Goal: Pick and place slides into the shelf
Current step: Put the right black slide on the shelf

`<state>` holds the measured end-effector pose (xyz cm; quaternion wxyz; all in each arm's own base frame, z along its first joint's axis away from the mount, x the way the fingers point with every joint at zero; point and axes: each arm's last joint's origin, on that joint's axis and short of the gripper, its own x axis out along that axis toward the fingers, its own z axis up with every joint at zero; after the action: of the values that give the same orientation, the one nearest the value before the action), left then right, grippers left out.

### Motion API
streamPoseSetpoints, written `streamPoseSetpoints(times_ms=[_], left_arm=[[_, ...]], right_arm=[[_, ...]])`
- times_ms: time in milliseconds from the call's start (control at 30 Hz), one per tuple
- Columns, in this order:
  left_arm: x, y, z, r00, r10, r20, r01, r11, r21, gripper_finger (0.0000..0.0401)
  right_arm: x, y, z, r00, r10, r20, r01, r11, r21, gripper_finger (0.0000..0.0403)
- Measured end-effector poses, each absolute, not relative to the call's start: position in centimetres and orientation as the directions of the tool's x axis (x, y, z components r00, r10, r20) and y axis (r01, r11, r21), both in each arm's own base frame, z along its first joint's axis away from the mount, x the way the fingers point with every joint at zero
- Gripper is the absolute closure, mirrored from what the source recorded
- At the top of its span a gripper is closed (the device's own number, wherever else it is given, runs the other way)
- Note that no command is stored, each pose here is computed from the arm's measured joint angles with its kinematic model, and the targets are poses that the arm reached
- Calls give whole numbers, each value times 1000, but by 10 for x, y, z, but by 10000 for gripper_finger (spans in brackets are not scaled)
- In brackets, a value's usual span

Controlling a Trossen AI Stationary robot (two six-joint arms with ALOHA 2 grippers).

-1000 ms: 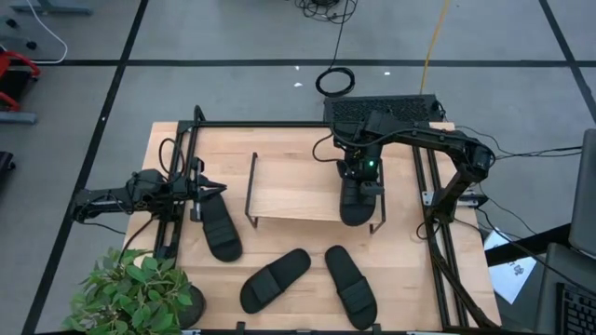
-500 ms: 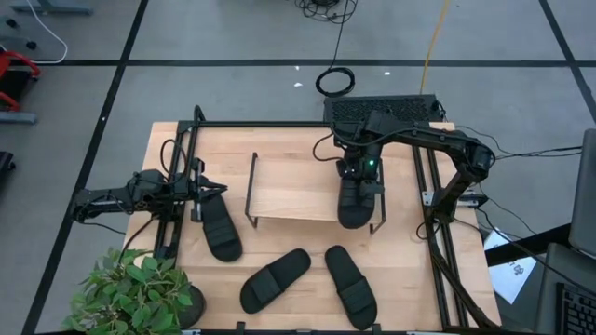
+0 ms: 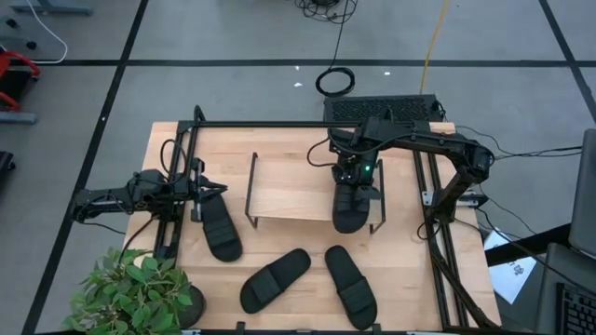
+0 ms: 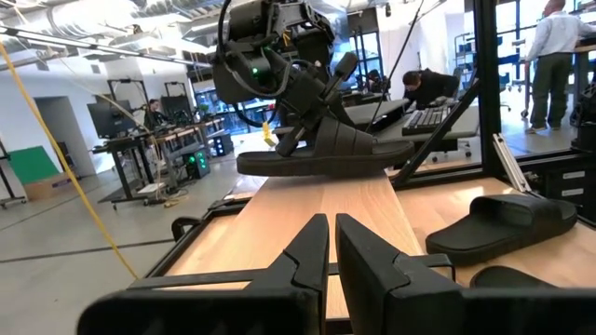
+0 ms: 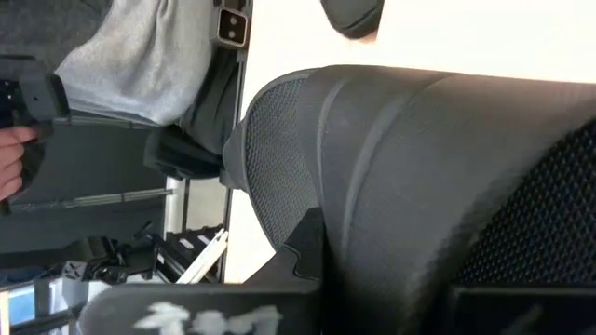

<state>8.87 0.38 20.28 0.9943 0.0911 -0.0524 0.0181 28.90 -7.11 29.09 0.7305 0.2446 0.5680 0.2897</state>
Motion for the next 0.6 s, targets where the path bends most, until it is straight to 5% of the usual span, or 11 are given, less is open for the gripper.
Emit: streamPoseSetpoints(times_ms=[600], left_arm=[[89, 4, 202, 995, 26, 100, -44, 983, 176, 368]], right_arm=[[286, -72, 279, 152, 666, -731, -42, 743, 668, 398]])
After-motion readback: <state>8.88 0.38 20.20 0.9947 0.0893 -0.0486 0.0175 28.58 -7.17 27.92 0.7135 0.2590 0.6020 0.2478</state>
